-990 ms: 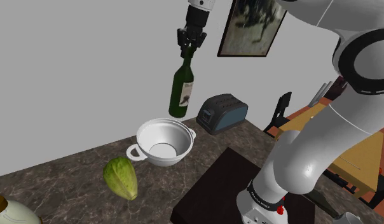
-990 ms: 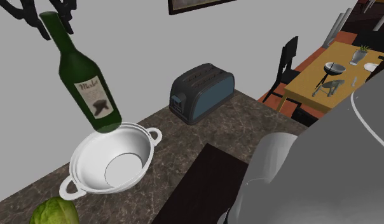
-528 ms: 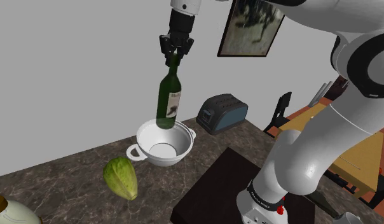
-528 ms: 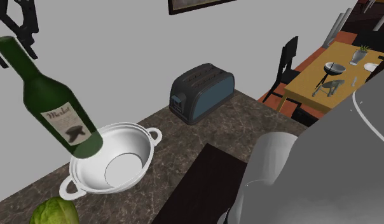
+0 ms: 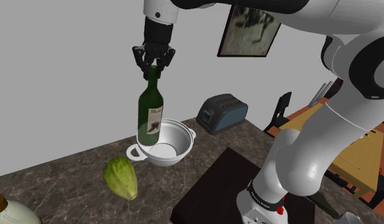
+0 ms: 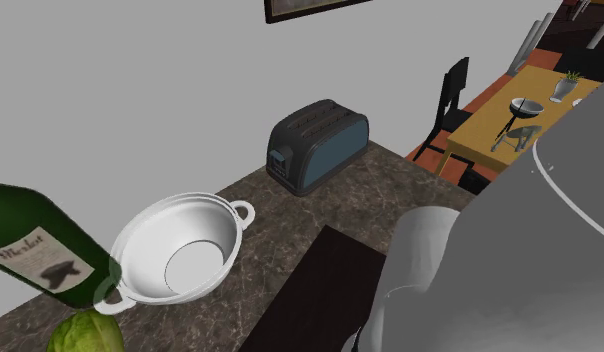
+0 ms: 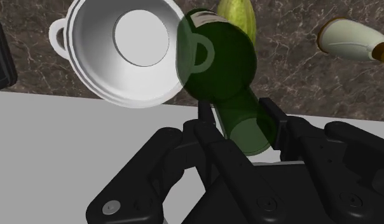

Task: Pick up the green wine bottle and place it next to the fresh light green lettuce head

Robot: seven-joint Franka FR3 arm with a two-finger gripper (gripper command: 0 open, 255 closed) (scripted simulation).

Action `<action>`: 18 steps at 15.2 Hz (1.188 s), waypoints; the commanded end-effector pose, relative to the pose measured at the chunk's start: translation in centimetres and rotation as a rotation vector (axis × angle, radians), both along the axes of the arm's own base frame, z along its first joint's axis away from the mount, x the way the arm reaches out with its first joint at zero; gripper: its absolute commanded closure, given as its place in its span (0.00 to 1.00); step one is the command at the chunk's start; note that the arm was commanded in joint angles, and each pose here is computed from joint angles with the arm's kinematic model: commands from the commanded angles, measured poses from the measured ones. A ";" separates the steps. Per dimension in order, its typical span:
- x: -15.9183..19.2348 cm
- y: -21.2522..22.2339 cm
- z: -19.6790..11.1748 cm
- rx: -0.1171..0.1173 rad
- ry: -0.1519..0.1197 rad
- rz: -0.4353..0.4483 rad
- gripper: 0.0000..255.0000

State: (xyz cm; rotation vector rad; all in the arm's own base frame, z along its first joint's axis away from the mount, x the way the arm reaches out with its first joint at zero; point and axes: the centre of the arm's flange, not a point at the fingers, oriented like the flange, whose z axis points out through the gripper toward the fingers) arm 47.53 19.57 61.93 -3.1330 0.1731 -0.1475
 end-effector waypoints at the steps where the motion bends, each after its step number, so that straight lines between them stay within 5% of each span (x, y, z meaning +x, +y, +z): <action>1: -0.1 2.6 -0.5 0.000 -0.001 -0.002 1.00; 18: -1.9 24.3 -5.8 0.000 -0.001 -0.002 1.00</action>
